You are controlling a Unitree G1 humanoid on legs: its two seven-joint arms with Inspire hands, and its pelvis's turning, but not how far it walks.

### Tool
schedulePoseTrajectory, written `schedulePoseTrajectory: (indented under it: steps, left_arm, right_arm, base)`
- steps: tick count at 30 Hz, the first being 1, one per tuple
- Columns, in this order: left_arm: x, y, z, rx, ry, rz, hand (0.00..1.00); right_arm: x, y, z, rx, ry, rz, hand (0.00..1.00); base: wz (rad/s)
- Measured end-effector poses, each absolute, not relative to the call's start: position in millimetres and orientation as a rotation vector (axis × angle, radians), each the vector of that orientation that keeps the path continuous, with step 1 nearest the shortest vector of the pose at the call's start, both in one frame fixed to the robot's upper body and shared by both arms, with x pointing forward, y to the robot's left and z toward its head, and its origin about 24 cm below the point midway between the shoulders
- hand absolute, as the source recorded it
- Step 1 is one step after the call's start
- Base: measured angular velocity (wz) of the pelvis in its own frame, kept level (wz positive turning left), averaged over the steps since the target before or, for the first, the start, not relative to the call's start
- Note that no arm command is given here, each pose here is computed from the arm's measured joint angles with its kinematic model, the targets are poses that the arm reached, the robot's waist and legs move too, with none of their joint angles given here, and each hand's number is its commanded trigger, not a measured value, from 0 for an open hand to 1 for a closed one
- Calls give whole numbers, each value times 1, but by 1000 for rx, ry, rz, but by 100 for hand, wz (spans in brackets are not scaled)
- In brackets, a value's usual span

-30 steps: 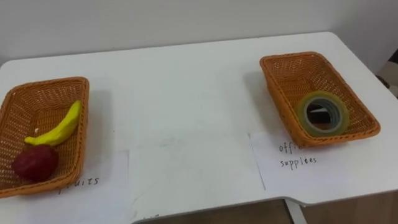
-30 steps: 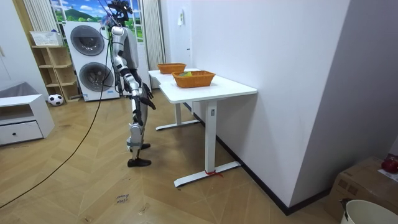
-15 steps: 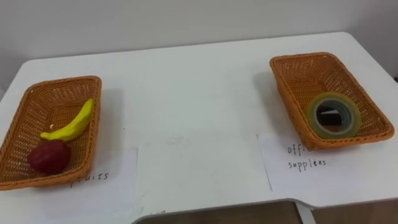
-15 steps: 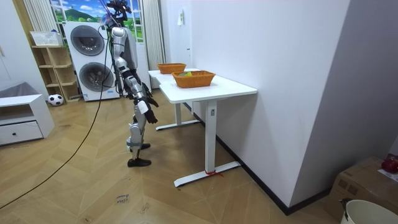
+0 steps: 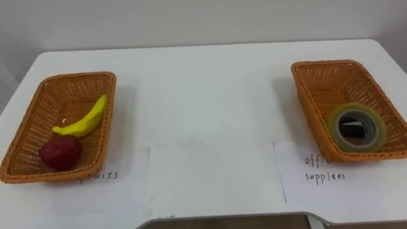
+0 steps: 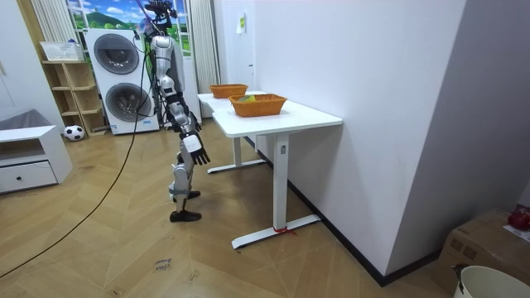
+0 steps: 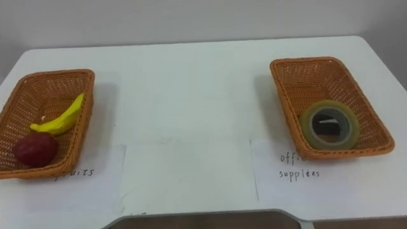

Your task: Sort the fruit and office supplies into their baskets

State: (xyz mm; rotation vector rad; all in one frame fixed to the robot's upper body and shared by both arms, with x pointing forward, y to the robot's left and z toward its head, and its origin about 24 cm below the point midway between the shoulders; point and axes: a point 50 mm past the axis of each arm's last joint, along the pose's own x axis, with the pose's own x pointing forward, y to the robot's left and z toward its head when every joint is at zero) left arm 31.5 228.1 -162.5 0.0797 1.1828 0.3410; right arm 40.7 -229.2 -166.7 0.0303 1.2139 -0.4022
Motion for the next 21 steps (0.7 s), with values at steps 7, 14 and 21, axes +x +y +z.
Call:
schedulePoseTrajectory:
  steps: [7, 14, 21]
  left_arm:
    - [33, 228, -162, 91, 1175, 331, 0]
    - [37, 228, -162, 113, 1168, 314, 0]
    - [41, 226, -162, 159, 1161, 289, 0]
  right_arm:
    - [48, -228, -166, -46, 1208, -310, 0]
    - [51, -227, -166, -53, 1202, -284, 0]
    - [52, -223, -167, -46, 1211, -234, 0]
  base:
    - [0]
    - [6]
    - [6]
